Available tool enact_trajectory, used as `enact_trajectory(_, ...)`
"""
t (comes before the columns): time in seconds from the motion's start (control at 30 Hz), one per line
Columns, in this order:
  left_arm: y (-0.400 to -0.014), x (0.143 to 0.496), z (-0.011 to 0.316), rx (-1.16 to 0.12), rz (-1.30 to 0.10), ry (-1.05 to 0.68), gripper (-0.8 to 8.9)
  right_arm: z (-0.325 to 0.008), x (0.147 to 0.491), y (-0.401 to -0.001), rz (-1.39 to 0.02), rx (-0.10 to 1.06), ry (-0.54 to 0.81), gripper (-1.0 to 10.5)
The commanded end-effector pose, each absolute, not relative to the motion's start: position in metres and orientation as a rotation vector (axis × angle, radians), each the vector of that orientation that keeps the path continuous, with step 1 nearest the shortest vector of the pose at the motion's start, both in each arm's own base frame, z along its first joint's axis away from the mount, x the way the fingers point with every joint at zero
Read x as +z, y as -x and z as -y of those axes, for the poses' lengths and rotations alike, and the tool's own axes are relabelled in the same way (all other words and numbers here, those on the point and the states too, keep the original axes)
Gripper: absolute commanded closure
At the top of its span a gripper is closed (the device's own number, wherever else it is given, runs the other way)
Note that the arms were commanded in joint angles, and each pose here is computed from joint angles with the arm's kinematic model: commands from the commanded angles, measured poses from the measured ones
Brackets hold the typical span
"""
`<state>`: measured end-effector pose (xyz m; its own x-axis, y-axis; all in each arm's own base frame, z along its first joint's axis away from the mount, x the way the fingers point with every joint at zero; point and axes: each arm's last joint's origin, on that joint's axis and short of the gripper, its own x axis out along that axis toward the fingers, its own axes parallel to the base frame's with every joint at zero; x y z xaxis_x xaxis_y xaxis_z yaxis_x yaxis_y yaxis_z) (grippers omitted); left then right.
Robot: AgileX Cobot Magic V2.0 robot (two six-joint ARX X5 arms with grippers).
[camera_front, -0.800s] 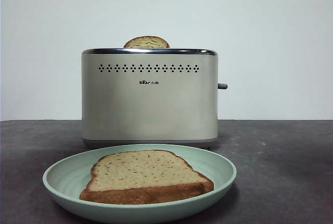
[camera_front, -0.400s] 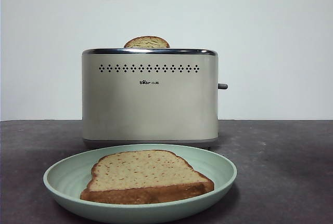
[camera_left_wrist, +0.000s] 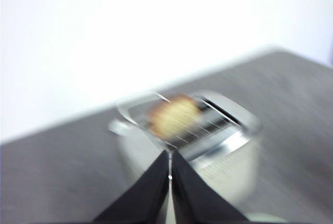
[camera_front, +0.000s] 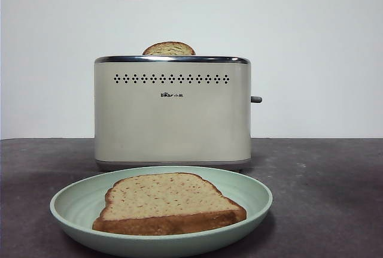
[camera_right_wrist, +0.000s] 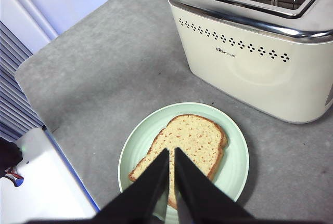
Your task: Take the bread from the toaster,put the bread on the plate,put the plate on the table
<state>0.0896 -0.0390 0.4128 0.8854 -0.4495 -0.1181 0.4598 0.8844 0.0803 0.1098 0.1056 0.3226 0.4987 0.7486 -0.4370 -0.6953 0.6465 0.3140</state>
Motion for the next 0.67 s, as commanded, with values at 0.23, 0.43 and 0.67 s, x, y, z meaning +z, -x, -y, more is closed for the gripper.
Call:
enact_trajectory(0.23,-0.077,0.351,0.012,-0.202,0.128,-0.082,8.06,-0.107,0.327,-0.11,-0.559,0.888,-0.096,9.4)
enact_trajectory(0.43,-0.074,0.302,0.005,-0.123,0.12,-0.058,8.06,-0.107,0.328,-0.11,-0.559,0.888,-0.096,9.4)
enact_trajectory(0.67,-0.075,0.248,0.003,-0.088,0.066,-0.035,8.06,-0.107,0.327,-0.11,-0.559,0.888,-0.096,9.4)
